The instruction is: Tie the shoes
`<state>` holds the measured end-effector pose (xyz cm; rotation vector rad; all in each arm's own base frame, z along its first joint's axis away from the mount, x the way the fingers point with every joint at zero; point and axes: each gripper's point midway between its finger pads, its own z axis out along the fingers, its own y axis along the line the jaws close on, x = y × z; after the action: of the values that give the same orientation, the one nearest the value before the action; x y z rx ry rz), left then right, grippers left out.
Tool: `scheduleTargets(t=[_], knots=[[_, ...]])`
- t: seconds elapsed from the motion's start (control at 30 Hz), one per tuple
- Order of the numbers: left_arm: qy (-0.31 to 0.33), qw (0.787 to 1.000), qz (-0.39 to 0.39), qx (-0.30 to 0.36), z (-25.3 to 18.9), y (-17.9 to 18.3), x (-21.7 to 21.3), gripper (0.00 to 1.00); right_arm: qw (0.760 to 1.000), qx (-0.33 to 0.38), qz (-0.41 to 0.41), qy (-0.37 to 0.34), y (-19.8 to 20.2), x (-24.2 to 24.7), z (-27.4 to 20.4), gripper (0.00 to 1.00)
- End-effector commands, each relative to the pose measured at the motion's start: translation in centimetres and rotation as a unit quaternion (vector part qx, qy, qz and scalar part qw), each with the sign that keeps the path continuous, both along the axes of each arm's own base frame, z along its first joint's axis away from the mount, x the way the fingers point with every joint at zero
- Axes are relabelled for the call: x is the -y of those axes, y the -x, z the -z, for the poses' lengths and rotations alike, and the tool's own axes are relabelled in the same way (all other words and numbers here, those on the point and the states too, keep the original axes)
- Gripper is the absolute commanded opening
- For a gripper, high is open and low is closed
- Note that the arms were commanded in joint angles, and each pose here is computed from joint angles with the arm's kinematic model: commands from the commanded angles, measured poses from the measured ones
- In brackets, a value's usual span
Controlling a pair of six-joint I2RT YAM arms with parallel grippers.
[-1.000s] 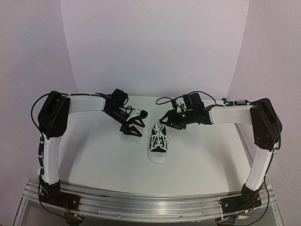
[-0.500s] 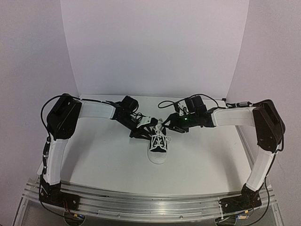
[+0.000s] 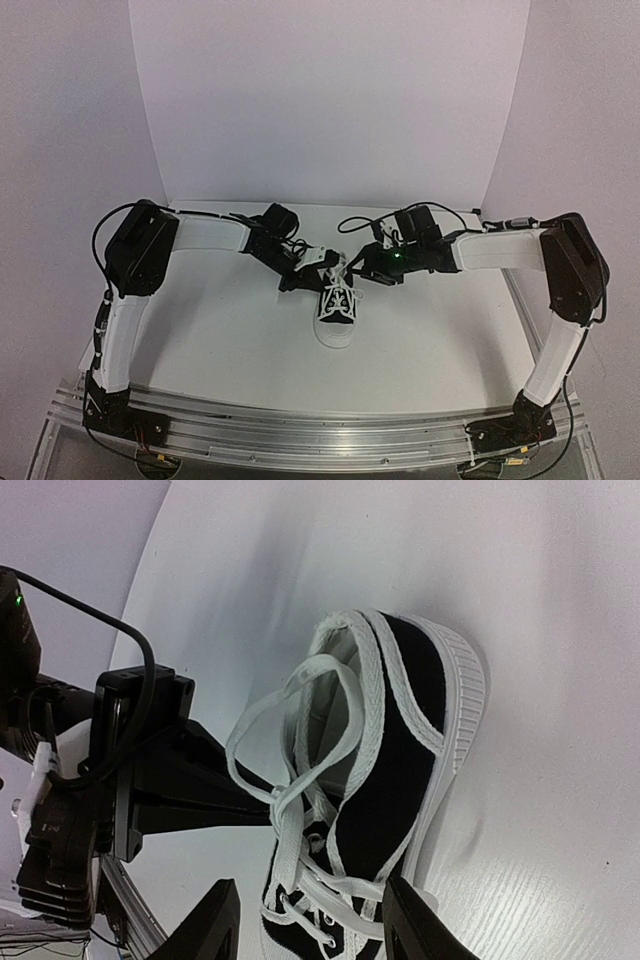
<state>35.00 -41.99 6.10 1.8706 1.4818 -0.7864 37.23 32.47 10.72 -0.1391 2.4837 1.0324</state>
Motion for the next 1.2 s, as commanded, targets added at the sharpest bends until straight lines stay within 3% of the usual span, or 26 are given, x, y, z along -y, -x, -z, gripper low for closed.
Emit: scheduleTargets(t=[0.0, 0.1, 0.33, 0.57, 0.67, 0.73, 0.9, 1.07, 1.17], knots=[[-0.016, 1.0, 0.002, -0.004, -1.4, 0.6, -0.3, 0.0, 1.0, 0.024, -0.001, -0.016, 0.0, -0.1, -2.2, 0.5], [-0.028, 1.0, 0.008, -0.006, -2.6, 1.6, -1.4, 0.0, 1.0, 0.021, 0.0, -0.014, 0.1, -0.1, -1.9, 0.49], [-0.055, 0.995, 0.012, -0.083, -1.7, 6.1, -4.1, 0.0, 1.0, 0.002, -0.001, -0.006, 0.6, 0.2, -0.2, 0.5], [-0.067, 0.992, 0.003, -0.107, -0.1, 7.1, -4.5, 0.0, 0.999, -0.03, -0.003, -0.009, 0.7, -0.3, 1.5, 0.54], [-0.071, 0.992, 0.003, -0.108, 0.4, 7.1, -4.5, 0.01, 0.999, -0.033, -0.002, -0.015, 0.3, -0.7, 1.4, 0.51], [-0.07, 0.992, 0.001, -0.102, 0.3, 6.8, -4.4, 0.09, 0.999, -0.04, 0.0, -0.02, 0.1, -1.1, 1.5, 0.47], [-0.065, 0.995, -0.01, -0.078, -1.1, 5.3, -3.8, 0.4, 0.998, -0.055, 0.015, -0.042, -0.4, -1.6, 1.6, 0.43], [-0.016, 0.996, -0.009, -0.083, -5.2, 3.6, -3.7, 0.5, 0.997, -0.055, 0.019, -0.055, -0.5, -1.8, 1.1, 0.42], [0.02, 0.995, -0.042, -0.089, -7.6, 1.6, -2.1, 0.58, 0.996, -0.064, 0.023, -0.054, -0.6, -1.9, 1.8, 0.33]])
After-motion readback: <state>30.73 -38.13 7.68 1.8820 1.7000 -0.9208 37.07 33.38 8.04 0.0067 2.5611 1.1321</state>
